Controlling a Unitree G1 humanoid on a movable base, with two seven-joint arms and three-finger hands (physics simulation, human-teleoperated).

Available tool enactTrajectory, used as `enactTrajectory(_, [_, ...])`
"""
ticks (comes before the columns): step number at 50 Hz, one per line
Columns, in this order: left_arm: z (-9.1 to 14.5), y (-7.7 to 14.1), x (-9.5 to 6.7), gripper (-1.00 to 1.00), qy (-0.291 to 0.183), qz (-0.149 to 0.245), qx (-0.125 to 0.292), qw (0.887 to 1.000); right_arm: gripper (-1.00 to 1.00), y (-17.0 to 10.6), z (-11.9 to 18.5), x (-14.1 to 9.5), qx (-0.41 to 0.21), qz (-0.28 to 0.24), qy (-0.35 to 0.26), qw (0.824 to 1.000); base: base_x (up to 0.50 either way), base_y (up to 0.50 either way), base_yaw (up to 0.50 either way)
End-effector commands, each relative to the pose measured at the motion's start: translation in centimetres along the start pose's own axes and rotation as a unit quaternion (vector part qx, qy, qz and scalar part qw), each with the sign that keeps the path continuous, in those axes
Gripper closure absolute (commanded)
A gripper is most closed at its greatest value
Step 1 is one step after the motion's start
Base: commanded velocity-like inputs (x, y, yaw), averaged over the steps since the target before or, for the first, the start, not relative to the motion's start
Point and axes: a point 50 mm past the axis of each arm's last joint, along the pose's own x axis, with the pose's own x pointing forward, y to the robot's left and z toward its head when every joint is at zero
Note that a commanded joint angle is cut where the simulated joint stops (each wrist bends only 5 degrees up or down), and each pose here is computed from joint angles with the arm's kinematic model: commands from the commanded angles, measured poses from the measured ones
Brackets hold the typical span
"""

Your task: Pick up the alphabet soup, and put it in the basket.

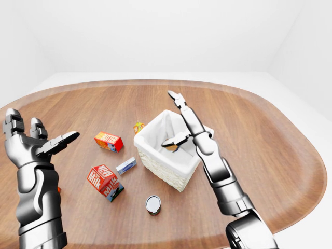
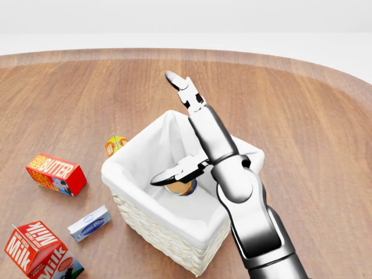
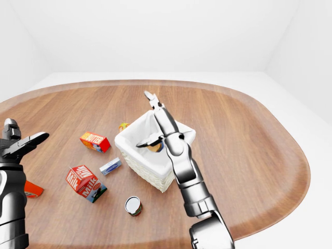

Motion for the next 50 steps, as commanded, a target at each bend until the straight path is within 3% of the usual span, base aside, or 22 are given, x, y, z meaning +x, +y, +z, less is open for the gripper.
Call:
enactTrajectory(1, [-0.3,0.0,0.1,-1.0,0.0,0.0,0.001,1.0,-1.0,-0.2,4.3,-2.7,-0.064,0.025,-0.104,0.992,0.0,0.0,0.0])
enactTrajectory(4, [-0.2,0.0,0.0,-1.0,0.0,0.0,0.001,1.0,-1.0,0.6,4.5,-3.2,-0.135,0.07,-0.096,0.984,0.0,0.0,0.0])
enactTrajectory(6, [-0.2,0.0,0.0,-1.0,0.0,0.0,0.002,1.0,-1.0,1.4,4.2,-3.4,-0.217,0.126,-0.064,0.966,0.0,0.0,0.0])
enactTrajectory(8, [-0.1,0.0,0.0,-1.0,0.0,0.0,0.002,1.0,-1.0,2.1,3.5,-3.7,-0.321,0.196,-0.001,0.927,0.0,0.0,0.0])
enactTrajectory(10, [-0.1,0.0,-0.1,-1.0,0.0,0.0,0.002,1.0,-1.0,1.8,3.4,-3.8,-0.412,0.172,0.045,0.894,0.0,0.0,0.0])
enactTrajectory(12, [-0.1,0.0,-0.1,-1.0,0.0,0.0,0.003,1.0,-1.0,0.6,3.8,-3.9,-0.513,0.114,0.091,0.846,0.0,0.0,0.0])
enactTrajectory(15, [0.0,0.0,-0.1,-1.0,0.001,0.0,0.003,1.0,-1.0,-1.7,3.7,-4.3,-0.562,0.025,0.198,0.802,0.0,0.0,0.0])
enactTrajectory(18, [-0.3,0.0,0.0,-1.0,0.001,0.0,0.004,1.0,-1.0,-3.1,4.9,-4.8,-0.533,-0.029,0.228,0.815,0.0,0.0,0.0])
enactTrajectory(30, [-0.1,0.0,0.0,-1.0,0.004,0.001,0.006,1.0,-1.0,-4.9,9.4,-5.2,-0.49,-0.121,0.18,0.844,0.0,0.0,0.0])
enactTrajectory(38, [-0.2,0.0,0.0,-1.0,0.005,0.002,0.008,1.0,-1.0,-6.4,12.0,-7.1,-0.481,-0.195,0.145,0.842,0.0,0.0,0.0])
enactTrajectory(50, [-0.2,0.0,0.0,-1.0,0.007,0.004,0.011,1.0,-1.0,-5.5,14.6,-8.6,-0.484,-0.221,0.081,0.843,0.0,0.0,0.0])
